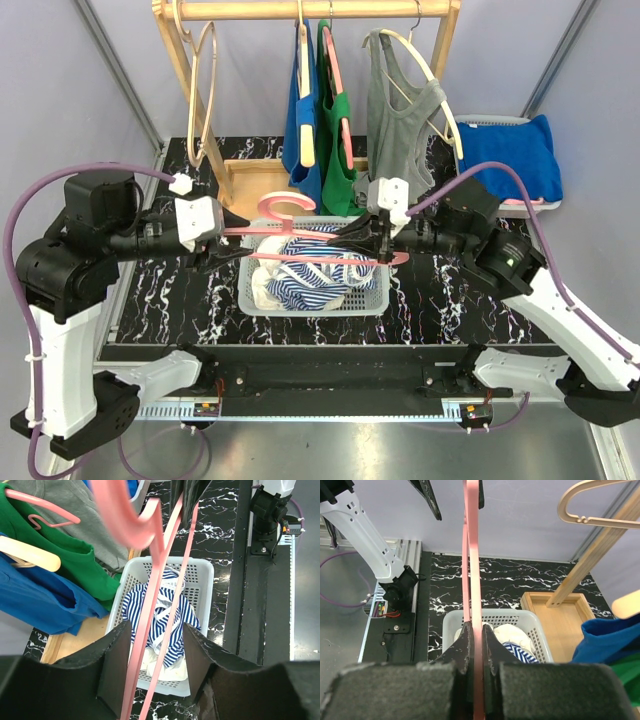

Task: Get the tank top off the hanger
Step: Place the hanger at the clothesline.

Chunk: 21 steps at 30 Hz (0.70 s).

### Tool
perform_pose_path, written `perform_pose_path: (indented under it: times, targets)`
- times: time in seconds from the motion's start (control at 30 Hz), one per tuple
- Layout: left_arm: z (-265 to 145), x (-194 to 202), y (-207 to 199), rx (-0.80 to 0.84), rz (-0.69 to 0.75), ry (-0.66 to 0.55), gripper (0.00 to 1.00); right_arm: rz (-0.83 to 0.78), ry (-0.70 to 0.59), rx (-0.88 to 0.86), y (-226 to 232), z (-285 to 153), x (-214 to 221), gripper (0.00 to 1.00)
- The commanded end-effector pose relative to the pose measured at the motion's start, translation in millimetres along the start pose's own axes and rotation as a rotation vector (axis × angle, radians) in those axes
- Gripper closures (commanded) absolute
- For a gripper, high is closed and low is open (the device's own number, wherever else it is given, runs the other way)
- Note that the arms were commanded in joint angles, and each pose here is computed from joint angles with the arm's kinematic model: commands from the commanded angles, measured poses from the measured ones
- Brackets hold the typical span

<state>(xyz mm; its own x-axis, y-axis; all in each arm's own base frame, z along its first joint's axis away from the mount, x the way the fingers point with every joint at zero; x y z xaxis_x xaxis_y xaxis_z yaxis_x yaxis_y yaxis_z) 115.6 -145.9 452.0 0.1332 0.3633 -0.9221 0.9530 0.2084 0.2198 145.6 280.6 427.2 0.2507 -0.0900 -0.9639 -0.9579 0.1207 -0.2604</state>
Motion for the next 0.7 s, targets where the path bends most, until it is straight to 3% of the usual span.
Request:
perform_pose_path:
  times: [0.0, 0.17, 0.3, 0.43, 0.6, 0.67]
  targets:
    - [-4, 4, -3, -0.011, -0.003, 0.026, 0.53, -0.046, -0.035, 0.112, -14, -16, -15, 1.00]
    - [-1, 10, 0, -0.012, -0.008, 0.049, 0.56, -0.044, -0.027, 0.121, -13, -20, -15, 1.00]
    - [1, 10, 0, 0.002, -0.015, 0.044, 0.74, -0.056, -0.007, 0.155, -13, -30, -13, 1.00]
    - [1, 10, -1, 0.005, -0.014, 0.044, 0.80, -0.061, 0.013, 0.205, -16, -38, -11, 1.00]
    - [3, 14, -3, 0.022, -0.022, 0.046, 0.78, -0.070, 0.009, 0.237, -20, -43, -15, 1.00]
    - [5, 17, -4, 0.029, -0.026, 0.050, 0.62, -0.074, 0.003, 0.233, -20, -43, -18, 1.00]
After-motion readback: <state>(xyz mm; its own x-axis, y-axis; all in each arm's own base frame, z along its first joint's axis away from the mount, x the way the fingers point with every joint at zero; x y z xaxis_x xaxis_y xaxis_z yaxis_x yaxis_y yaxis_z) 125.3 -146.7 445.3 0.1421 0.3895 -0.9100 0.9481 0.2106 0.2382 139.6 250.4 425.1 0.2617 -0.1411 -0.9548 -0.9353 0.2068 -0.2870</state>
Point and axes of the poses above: each gripper's point midway between its finger pads, its own z axis out along the fingers, its own y axis along the line the jaws close on, x = y × z, the point moved 3 cm from there along -z, back along the fingers, and after that the axes turned 3 degrees about -z, right-handed, at the moved point
